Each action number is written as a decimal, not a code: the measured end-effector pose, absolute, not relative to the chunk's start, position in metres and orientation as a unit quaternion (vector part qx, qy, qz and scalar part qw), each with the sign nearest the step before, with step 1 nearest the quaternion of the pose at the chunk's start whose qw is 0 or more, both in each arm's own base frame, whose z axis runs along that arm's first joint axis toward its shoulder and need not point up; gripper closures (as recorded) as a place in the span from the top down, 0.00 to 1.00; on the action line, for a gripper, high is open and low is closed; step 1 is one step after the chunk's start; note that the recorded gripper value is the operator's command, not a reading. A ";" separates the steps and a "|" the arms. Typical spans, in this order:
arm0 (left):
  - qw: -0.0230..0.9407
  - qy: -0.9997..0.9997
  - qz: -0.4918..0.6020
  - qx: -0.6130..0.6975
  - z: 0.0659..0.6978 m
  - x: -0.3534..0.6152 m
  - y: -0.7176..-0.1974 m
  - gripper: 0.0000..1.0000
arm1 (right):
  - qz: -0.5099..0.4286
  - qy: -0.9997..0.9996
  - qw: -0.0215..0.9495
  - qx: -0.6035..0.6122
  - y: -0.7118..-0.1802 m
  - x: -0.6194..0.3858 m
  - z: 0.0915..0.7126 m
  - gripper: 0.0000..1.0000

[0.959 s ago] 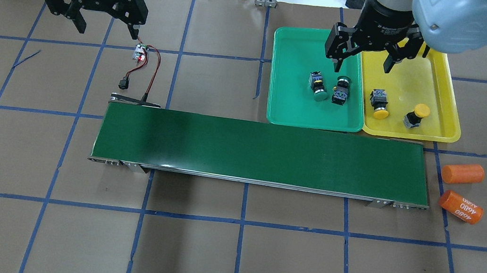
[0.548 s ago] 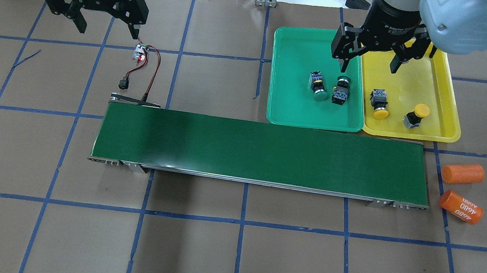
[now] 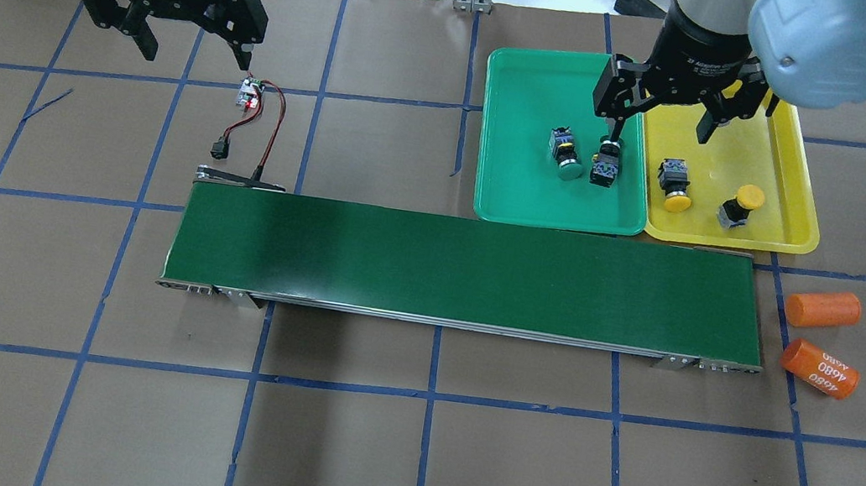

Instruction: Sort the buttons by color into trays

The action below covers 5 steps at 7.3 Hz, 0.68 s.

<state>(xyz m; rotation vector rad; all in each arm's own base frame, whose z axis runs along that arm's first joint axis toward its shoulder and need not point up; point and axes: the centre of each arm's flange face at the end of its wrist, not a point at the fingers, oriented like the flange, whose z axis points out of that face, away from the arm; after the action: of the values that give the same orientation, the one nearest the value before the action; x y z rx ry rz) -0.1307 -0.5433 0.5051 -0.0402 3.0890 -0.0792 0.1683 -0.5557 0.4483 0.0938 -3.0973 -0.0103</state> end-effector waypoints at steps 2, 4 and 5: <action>0.022 0.999 -0.025 -0.014 0.505 -0.131 -0.543 1.00 | -0.006 -0.999 0.021 0.030 -0.555 0.168 0.444 1.00; 0.021 0.999 -0.024 -0.014 0.504 -0.132 -0.542 1.00 | -0.008 -0.999 0.019 0.032 -0.554 0.169 0.439 1.00; 0.021 0.999 -0.022 -0.014 0.502 -0.132 -0.542 1.00 | -0.009 -0.999 0.019 0.032 -0.554 0.169 0.437 1.00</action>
<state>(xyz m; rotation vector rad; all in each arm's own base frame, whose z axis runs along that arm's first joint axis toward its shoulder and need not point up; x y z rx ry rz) -0.1318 -0.5418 0.5020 -0.0425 3.0992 -0.0682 0.1694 -0.5540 0.4370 0.0993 -3.1025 -0.0280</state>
